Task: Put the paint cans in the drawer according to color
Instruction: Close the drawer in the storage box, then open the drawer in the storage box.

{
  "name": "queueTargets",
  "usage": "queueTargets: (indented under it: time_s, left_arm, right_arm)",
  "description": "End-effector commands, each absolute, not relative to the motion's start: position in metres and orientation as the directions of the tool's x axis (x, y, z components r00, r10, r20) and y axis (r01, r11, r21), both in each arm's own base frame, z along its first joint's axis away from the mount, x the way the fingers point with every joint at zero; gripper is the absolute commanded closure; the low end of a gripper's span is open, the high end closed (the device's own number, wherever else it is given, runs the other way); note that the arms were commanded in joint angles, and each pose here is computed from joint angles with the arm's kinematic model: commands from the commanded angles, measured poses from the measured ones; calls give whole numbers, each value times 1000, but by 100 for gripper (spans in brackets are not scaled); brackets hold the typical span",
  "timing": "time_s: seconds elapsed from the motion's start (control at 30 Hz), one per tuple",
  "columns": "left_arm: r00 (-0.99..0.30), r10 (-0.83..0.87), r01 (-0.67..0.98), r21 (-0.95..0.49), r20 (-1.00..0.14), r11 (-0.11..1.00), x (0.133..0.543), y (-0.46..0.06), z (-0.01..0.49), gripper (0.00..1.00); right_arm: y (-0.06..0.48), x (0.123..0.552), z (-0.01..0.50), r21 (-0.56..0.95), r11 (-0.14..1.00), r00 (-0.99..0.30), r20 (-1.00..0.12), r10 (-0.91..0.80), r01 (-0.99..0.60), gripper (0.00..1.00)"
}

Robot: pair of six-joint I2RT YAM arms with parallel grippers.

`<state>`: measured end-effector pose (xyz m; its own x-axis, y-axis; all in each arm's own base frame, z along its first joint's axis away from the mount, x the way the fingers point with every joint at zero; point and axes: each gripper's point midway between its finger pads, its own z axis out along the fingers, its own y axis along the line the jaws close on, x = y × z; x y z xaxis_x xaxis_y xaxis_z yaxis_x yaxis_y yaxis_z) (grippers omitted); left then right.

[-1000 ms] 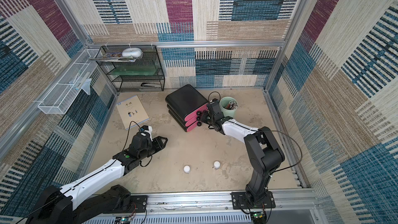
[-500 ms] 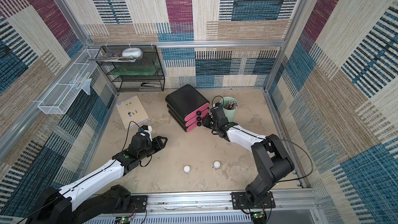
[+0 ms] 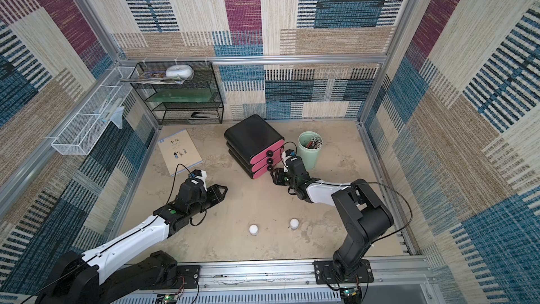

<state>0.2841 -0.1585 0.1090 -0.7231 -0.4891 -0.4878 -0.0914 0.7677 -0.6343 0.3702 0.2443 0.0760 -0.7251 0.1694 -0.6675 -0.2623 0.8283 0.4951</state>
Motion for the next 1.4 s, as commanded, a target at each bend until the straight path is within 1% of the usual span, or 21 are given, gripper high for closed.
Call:
queueTargets:
  time_s: [0.0,0.2,0.67,1.17,1.37]
  left_arm:
    - [-713,-487,-78,-634,-504,770,287,-158,113,50]
    - [-711,-483,-74,-628,-512,774,288,-158,115,50]
    - [-715,-476,-75,-621,-512,780,286,-156,115,50]
    - [-720,-475,-83,-617,-506,783,285,-155,112,50]
    - [-717,-473,-81,-614,-511,785,284,-154,113,50]
  right_arm:
    - [247,382,87,417,835,-621,-775,121,-358,56]
    - [248,387,84,362,838,-568,-819,77,-409,55]
    - [257,401,69,320,841,-548,-836,33,-437,56]
    - [267,413,59,331,826,-535,-844,42,-456,58]
    - [269,417,59,337,825,-524,-850,59,-454,62]
